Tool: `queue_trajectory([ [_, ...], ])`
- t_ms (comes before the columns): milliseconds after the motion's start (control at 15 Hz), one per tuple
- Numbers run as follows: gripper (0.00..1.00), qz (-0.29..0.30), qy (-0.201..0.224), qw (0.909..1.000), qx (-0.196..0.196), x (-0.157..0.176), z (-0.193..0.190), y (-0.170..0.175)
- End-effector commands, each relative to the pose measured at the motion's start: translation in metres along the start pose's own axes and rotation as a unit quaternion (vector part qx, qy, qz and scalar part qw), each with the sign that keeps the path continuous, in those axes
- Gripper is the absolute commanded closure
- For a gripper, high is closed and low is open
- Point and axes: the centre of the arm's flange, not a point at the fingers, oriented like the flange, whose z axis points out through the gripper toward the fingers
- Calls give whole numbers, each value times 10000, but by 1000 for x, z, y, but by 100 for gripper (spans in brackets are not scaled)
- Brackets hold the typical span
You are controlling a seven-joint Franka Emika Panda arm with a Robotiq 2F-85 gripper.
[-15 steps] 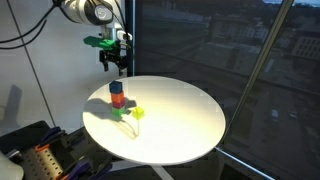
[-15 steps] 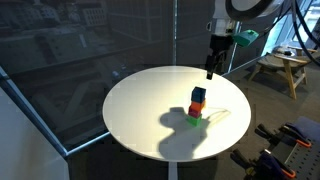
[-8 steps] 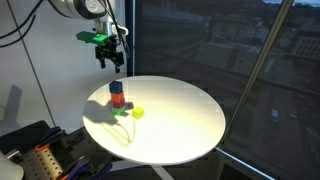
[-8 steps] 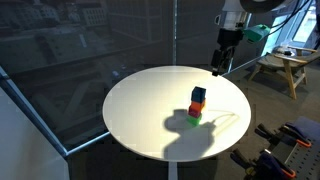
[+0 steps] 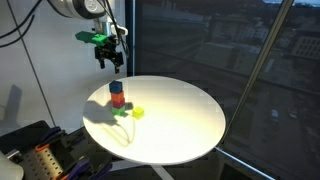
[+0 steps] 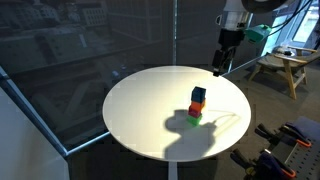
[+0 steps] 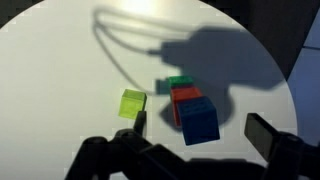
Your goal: Put the blue block on top of the orange block
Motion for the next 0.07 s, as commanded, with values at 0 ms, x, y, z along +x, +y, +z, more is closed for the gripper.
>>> queue_trajectory([
  [0, 0, 0, 0, 10000, 0, 0, 0, 0],
])
